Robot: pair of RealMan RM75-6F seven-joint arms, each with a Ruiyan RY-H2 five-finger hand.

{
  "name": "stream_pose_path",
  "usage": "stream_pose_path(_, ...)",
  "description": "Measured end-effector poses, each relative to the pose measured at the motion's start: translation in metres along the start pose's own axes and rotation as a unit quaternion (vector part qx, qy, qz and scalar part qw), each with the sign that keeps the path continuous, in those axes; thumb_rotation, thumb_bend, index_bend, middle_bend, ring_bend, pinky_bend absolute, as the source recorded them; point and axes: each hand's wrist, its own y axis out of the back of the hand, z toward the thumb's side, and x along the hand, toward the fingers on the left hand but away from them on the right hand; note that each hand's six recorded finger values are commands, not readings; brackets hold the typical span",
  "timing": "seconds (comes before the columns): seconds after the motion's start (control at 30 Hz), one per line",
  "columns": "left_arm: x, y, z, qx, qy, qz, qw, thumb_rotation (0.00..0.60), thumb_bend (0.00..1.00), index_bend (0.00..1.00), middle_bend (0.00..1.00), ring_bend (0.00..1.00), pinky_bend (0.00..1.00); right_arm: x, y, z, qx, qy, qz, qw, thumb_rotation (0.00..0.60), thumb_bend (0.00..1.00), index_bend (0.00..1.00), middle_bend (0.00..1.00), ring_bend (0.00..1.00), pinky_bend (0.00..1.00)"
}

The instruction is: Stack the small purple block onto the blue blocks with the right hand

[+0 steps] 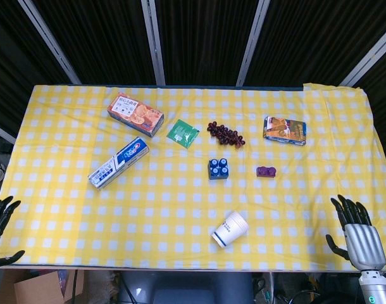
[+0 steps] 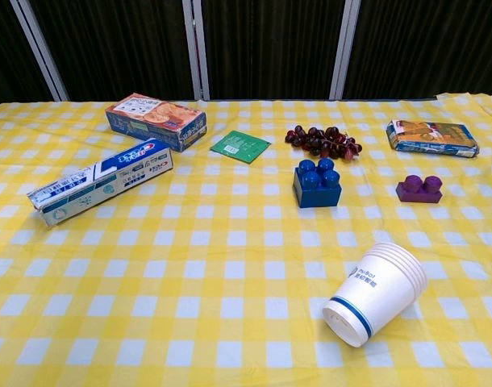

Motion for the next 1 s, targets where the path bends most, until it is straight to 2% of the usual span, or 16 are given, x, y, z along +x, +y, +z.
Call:
stream_pose_path(0.37,0.0,0.0,0.008,0.0,-0.011,0.001,0.9999,0.6,0.0,0.05,0.0,0.0,0.04,0.006,0.003,-0.004,0.001,-0.003,-0.005,1.0,0.6,0.41,0.0,0.0,0.0,0.0)
stream_pose_path(0.57,0.001,0.0,0.006,-0.002,-0.006,0.001,1.0,0.6,0.0,0.05,0.0,0.0,0.04,0.003,0.003,0.001,0.002,0.003,-0.008,1.0,0.6,0.41,0.06,0.0,0.0,0.0)
stream_pose_path(0.83,0.001,0.004,-0.004,-0.01,0.013,0.005,0.9999,0.6,0.0,0.05,0.0,0.0,0.04,-0.03,0.013,0.025,-0.007,0.043,-0.011,0.999,0.6,0.41,0.15,0.0,0.0,0.0)
stream_pose_path(1.0,-0.001,0.004,-0.003,-0.003,0.013,0.006,0.9999,0.6,0.0,0.05,0.0,0.0,0.04,-0.066,0.016,0.046,0.001,0.066,0.01,0.9977,0.6,0.41,0.18,0.0,0.0,0.0)
